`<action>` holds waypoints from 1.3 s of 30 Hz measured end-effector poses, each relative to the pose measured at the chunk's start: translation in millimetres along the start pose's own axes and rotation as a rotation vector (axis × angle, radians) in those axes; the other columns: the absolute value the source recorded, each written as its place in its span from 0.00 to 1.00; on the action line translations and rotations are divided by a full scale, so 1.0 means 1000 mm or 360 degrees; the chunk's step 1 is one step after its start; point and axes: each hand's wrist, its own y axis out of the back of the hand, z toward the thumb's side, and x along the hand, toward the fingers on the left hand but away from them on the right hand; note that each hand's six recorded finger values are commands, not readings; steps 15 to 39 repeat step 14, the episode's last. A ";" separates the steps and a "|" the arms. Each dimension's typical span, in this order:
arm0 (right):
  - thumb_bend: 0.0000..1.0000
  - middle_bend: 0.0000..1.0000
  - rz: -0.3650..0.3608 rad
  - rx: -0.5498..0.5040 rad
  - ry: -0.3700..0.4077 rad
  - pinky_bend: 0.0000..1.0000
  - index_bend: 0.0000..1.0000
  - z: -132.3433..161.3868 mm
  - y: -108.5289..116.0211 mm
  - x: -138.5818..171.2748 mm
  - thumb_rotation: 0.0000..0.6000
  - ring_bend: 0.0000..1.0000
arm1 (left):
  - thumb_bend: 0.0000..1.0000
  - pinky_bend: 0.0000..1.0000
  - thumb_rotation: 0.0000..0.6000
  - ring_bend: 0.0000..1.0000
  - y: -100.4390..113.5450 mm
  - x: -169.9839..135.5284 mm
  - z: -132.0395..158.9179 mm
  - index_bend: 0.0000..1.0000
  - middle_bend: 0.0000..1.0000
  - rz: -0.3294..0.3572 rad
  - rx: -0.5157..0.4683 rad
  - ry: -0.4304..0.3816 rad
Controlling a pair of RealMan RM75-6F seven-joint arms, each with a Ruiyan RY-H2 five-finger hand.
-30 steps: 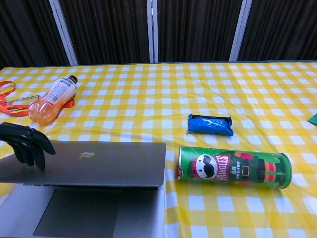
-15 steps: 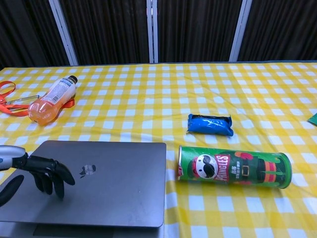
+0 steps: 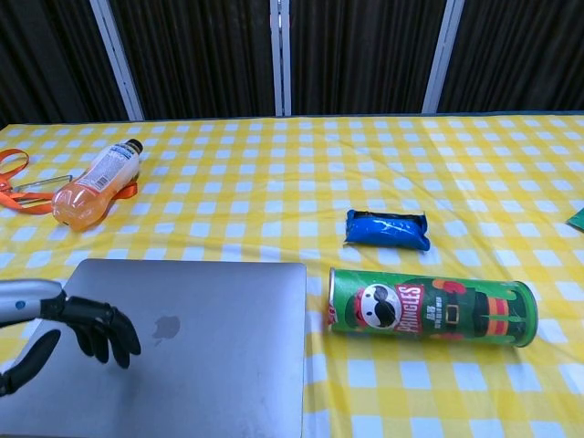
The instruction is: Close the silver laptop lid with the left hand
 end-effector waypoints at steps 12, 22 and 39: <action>0.00 0.00 -0.0002 -0.0005 0.0025 0.00 0.00 0.003 0.002 0.002 1.00 0.00 | 0.00 0.00 1.00 0.00 0.094 -0.071 0.015 0.00 0.00 0.0952 0.0362 0.0125; 0.00 0.00 -0.0003 -0.0001 0.0020 0.00 0.00 0.002 0.002 0.001 1.00 0.00 | 0.00 0.00 1.00 0.00 0.097 -0.084 0.010 0.00 0.00 0.1042 0.0456 0.0268; 0.00 0.00 -0.0003 -0.0001 0.0020 0.00 0.00 0.002 0.002 0.001 1.00 0.00 | 0.00 0.00 1.00 0.00 0.097 -0.084 0.010 0.00 0.00 0.1042 0.0456 0.0268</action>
